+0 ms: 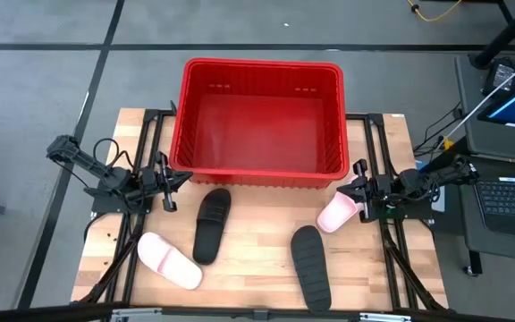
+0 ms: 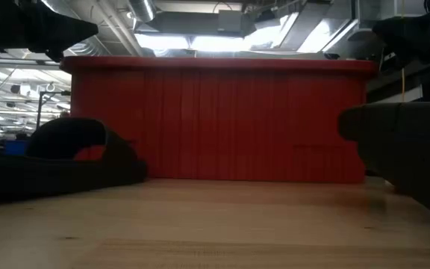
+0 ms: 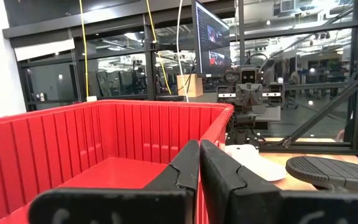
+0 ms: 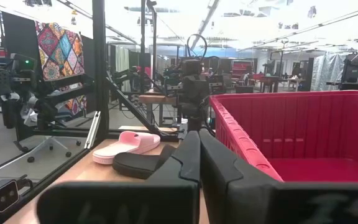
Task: Pick and place slides into bin
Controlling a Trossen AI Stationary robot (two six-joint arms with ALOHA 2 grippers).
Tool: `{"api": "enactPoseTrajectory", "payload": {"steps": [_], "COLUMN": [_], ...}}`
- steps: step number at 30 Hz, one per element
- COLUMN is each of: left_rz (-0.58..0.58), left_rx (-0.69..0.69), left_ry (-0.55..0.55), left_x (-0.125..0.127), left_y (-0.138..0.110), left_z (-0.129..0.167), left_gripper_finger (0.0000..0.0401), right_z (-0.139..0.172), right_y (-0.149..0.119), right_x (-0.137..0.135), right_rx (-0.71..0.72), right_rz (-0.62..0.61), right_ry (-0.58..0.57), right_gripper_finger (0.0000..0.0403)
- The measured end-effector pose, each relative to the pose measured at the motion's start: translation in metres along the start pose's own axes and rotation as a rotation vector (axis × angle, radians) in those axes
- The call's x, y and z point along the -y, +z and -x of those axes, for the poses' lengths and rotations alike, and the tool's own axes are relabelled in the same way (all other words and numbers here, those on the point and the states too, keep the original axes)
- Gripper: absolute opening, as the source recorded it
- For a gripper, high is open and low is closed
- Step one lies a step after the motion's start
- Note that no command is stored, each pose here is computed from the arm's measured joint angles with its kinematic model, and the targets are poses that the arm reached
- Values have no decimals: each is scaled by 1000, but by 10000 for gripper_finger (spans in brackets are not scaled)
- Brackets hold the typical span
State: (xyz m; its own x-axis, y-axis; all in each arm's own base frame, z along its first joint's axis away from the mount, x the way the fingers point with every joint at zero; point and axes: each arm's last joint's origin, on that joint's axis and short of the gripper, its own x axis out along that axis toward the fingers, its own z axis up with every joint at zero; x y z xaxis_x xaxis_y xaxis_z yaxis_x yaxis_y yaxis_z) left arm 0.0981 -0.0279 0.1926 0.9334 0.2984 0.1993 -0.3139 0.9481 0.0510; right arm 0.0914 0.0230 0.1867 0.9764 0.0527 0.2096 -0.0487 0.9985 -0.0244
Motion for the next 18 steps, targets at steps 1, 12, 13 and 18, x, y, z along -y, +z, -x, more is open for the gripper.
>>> {"api": "enactPoseTrajectory", "payload": {"steps": [1, 12, 13, 18], "left_rz": [0, 0, 0, 0], "left_rx": [0, 0, 0, 0], "left_ry": [0, 0, 0, 0], "left_x": [0, 0, 0, 0], "left_y": [0, 0, 0, 0], "left_z": [0, 0, 0, 0], "left_gripper_finger": [7, 7, 6, 4], "right_z": [0, 0, 0, 0], "right_y": [0, 0, 0, 0], "right_x": [0, 0, 0, 0], "right_rx": [0, 0, 0, 0], "right_rz": [0, 0, 0, 0], "right_ry": [0, 0, 0, 0], "right_gripper_finger": [6, 6, 6, 6]}}
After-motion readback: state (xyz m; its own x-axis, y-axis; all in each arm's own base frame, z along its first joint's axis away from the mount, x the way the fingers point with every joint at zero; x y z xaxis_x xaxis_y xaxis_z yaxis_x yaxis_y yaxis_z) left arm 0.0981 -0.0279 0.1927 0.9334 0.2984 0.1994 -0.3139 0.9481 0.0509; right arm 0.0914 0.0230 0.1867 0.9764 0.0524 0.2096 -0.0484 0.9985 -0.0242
